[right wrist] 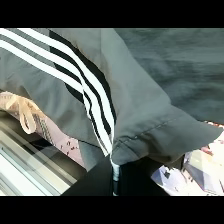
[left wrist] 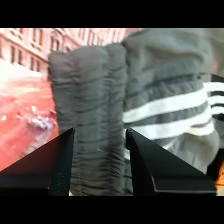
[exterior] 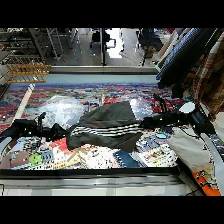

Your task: Fold the clothes and pants, and hang the long-sleeved shirts on hangers.

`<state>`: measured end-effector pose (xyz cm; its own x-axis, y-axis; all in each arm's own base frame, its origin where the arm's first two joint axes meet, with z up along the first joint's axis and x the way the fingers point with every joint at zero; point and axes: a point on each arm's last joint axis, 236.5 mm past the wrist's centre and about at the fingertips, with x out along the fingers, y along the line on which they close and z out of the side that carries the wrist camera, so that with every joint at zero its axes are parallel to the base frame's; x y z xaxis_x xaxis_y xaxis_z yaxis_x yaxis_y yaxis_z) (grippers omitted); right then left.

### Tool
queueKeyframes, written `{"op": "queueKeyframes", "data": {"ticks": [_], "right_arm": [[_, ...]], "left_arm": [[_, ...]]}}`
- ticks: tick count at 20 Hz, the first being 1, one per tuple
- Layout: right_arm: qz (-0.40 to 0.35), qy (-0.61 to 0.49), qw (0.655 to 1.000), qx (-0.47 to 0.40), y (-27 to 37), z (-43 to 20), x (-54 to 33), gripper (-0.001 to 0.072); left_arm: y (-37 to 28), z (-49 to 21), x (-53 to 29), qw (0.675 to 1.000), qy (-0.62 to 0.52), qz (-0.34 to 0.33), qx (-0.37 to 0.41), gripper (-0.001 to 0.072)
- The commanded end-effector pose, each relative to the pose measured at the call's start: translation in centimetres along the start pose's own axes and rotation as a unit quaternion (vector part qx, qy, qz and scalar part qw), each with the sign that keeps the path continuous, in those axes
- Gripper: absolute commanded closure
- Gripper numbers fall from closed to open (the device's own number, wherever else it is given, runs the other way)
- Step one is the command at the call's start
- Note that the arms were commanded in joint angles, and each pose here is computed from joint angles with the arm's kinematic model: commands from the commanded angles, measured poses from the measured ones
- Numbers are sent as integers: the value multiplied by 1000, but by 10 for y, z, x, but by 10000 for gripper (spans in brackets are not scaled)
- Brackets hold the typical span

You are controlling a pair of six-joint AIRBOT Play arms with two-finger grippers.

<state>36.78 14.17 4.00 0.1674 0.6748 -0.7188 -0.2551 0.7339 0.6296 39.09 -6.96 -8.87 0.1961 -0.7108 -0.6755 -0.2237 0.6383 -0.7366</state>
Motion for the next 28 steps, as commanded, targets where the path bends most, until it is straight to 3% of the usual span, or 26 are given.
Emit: {"op": "queueKeyframes", "data": {"ticks": [1, 4, 7, 15, 16, 17, 18, 20, 23, 28], "right_arm": [[-4, -4, 1000, 0, -1, 2, 0, 695], [-8, -15, 1000, 0, -3, 7, 0, 695], [-11, -20, 1000, 0, -5, 10, 0, 695], [-11, -21, 1000, 0, -5, 10, 0, 695], [-11, -20, 1000, 0, -5, 10, 0, 695], [-11, -20, 1000, 0, -5, 10, 0, 695], [-11, -20, 1000, 0, -5, 10, 0, 695], [-11, -20, 1000, 0, -5, 10, 0, 695], [-11, -20, 1000, 0, -5, 10, 0, 695], [-17, -33, 999, 0, -7, 16, -1, 695]], "left_arm": [[13, 7, 1, 1000, -12, 12, -5, 338], [24, 2, 0, 999, -1, 34, 4, 336], [17, -2, 8, 999, 9, 32, 13, 201], [10, 12, 24, 998, -24, 47, 28, 225], [9, 11, 28, 998, -21, 48, 32, 360], [7, 9, 33, 998, -17, 49, 35, 547], [6, 7, 36, 998, -13, 50, 38, 607], [4, 6, 38, 998, -12, 50, 41, 607], [-7, 9, 36, 998, -18, 26, 60, 696], [-37, 15, 19, 984, -21, -6, 178, 699]]}}
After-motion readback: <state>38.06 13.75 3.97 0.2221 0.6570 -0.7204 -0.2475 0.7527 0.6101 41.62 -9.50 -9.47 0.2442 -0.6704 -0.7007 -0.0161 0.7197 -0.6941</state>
